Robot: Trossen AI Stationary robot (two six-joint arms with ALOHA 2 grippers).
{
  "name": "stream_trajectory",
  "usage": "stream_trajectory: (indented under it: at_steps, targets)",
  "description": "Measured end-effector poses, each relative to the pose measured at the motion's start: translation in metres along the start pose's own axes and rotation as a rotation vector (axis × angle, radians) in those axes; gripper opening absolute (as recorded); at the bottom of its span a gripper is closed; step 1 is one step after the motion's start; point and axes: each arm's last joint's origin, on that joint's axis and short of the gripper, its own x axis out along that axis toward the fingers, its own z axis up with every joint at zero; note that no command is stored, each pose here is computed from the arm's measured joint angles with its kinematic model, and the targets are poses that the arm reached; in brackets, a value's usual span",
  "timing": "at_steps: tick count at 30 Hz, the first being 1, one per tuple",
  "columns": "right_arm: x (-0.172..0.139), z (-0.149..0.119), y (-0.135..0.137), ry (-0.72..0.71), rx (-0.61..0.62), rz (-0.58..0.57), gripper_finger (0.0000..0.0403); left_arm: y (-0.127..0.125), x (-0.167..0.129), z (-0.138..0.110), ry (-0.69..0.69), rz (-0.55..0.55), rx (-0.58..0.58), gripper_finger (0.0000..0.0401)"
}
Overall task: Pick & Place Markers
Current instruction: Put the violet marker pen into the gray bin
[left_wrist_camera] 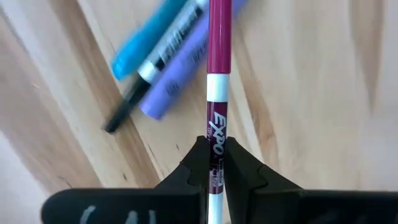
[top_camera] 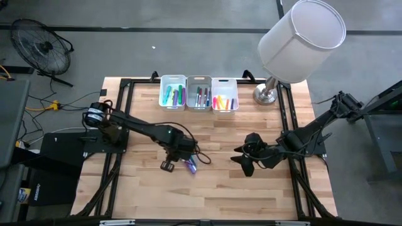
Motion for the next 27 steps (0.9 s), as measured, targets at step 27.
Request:
stream_trajectory:
  at_steps: [27]
  targets:
    - [0.010, 0.017, -0.016, -0.089, 0.023, -0.123, 0.0224, 0.199, -0.115, -0.020, -0.619, 0.300, -0.945, 0.0016]
